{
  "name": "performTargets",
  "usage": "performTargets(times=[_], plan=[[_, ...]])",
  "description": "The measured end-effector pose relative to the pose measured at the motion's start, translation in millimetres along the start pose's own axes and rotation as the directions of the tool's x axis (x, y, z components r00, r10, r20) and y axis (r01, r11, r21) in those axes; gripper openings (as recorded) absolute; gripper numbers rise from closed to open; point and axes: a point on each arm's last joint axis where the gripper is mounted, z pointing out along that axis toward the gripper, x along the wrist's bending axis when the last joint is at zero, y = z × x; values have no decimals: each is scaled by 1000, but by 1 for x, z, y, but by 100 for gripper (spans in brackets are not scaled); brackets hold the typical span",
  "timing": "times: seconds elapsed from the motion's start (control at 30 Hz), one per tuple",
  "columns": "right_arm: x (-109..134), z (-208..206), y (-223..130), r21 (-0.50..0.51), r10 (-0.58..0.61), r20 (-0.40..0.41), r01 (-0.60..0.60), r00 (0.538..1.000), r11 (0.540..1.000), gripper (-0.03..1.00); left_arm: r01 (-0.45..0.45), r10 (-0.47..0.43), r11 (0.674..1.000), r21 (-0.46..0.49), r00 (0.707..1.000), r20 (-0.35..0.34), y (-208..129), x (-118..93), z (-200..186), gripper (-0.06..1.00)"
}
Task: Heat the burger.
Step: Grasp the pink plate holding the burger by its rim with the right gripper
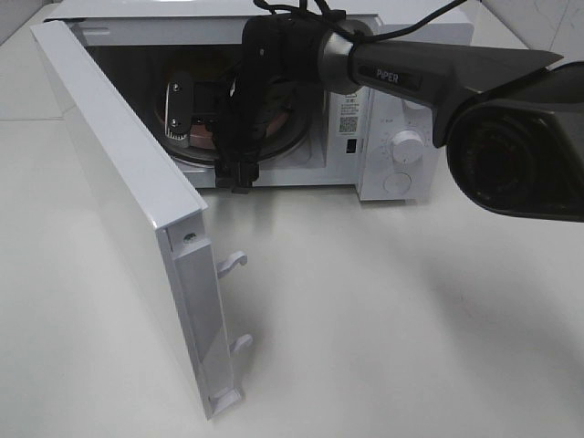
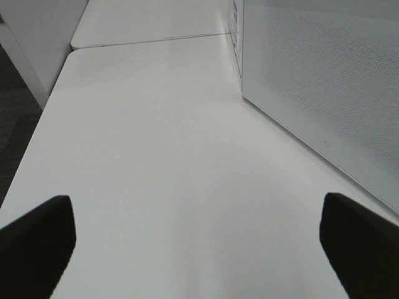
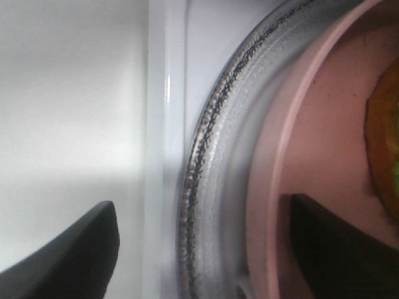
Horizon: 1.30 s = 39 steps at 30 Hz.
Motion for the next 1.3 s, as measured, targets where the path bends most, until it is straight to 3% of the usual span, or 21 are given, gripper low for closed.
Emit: performTargets(times=[1.0,1.1,1.17,1.2,1.23,1.27,1.3], plan=[[3,0,-3,23,68,-36,-67,997,997,74,0,0,1000,0,1000,0,0,0,0,99],[2,0,-2,22,81,-33,-80,996,997,67,0,0,1000,0,1000,0,0,0,0,99],[1,-1,-2,18,79,-24,-79,997,997,52,0,0,1000,0,1000,0,0,0,0,99],[1,-1,-2,18,79,-24,-79,997,997,52,0,0,1000,0,1000,0,0,0,0,99],[0,-2,-2,18,81,-25,-80,996,997,39,0,0,1000,0,1000,0,0,0,0,99],[0,-2,-2,18,81,-25,-80,996,997,39,0,0,1000,0,1000,0,0,0,0,99],[0,-3,-2,20,82,-31,-81,996,996,23,0,0,1000,0,1000,0,0,0,0,99]])
